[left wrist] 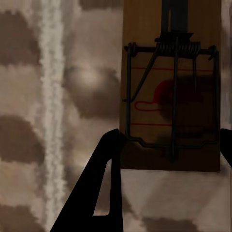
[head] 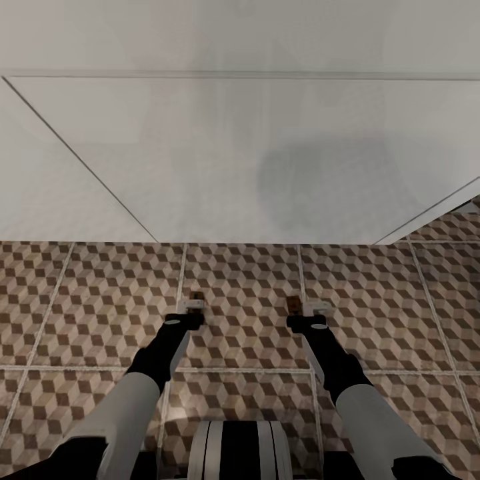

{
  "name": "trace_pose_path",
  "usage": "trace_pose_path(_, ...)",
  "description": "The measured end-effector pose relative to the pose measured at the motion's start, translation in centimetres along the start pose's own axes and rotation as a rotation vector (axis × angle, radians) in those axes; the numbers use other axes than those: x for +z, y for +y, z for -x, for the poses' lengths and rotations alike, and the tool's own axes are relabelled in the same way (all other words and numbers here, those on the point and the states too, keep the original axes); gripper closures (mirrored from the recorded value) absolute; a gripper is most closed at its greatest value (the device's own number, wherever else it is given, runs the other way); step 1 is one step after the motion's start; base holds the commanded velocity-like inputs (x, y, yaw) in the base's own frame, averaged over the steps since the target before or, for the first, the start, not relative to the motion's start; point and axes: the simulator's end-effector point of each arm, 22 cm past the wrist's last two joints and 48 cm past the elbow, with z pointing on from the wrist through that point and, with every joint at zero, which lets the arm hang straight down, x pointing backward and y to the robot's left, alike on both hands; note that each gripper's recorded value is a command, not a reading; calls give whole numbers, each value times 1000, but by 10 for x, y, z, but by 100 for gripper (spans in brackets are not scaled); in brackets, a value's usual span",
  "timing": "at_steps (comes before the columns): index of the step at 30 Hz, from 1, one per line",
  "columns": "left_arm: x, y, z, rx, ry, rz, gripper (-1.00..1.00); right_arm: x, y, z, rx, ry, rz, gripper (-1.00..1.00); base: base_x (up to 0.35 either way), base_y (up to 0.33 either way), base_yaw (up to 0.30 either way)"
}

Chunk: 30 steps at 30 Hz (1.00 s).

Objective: Take the four mousetraps from the cabinet in the bathroom and place them on the bathroom floor. Make sure all four end up on the same floor surface, and ensure that at least two of them are either under or directly next to the same bathroom sink.

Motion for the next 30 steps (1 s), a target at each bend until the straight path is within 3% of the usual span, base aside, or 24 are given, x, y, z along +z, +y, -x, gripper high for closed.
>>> trace_pose_path(6,3,-1,-6,2,-4,-4,100,3,6,17,11,-30,11,100,0,0,0)
trace_pose_path(15,-1,0,5,-10,-34,-5,100,0,6,-18,-12,29,8,100,0,0,0)
trace_pose_path(25,-4,3,23,-14,-73,3,100,-4,3,-11,-10,41,2,100,0,0,0)
trace_pose_path(30,-5,0,27,-1,-84,3,100,-5,3,-4,-4,16,1,100,0,0,0)
